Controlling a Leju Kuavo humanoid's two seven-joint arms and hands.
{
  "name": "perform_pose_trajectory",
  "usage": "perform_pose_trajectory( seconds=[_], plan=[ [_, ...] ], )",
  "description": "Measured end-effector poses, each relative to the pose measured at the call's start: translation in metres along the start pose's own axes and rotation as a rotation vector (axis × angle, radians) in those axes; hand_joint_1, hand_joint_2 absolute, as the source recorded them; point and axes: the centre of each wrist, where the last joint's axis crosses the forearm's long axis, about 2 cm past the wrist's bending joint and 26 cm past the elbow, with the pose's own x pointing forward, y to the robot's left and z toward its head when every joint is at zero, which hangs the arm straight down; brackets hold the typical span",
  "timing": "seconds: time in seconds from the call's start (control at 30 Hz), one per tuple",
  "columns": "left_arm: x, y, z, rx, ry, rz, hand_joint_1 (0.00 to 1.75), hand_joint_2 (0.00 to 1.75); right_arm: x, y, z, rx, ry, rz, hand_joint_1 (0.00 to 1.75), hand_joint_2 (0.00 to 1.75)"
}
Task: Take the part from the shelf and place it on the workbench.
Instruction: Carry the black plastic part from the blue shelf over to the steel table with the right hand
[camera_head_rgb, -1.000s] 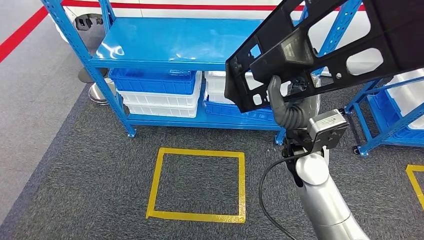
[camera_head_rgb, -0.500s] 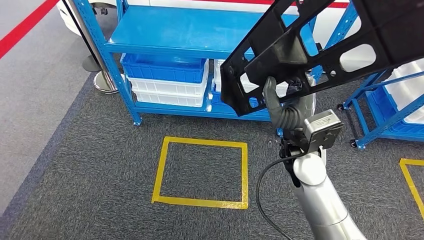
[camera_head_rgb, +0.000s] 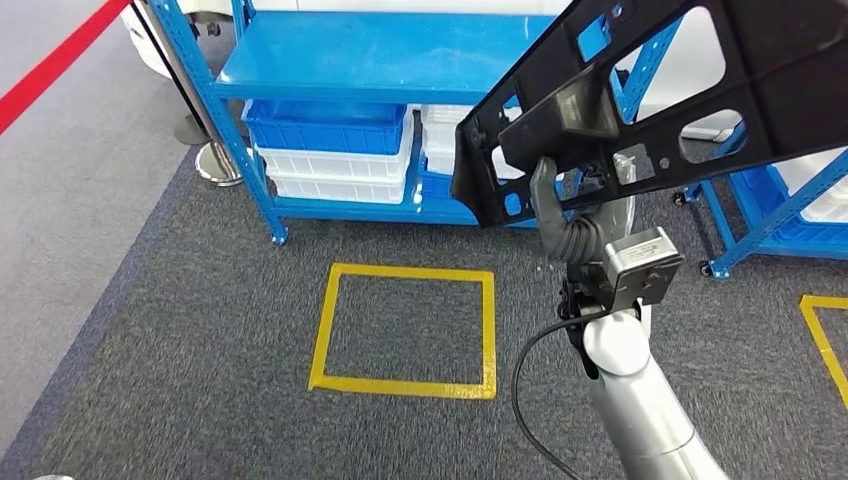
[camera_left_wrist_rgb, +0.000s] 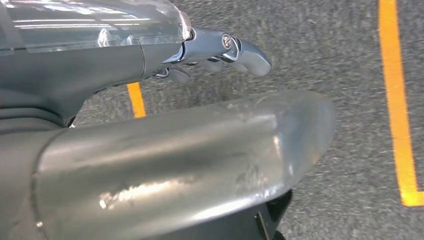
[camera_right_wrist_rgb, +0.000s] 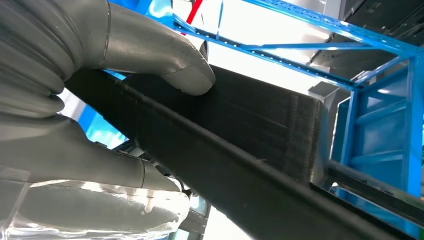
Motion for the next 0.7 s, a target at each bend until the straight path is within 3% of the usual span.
perform_pose_trajectory(
  seconds=[0.7],
  plan=[
    [-0.004,0.005,0.002,-0.003,0.013,-0.034,0.00,0.00,0.001,0.000,0.013,-0.045,-0.025,0.054,1.75,1.75]
  ],
)
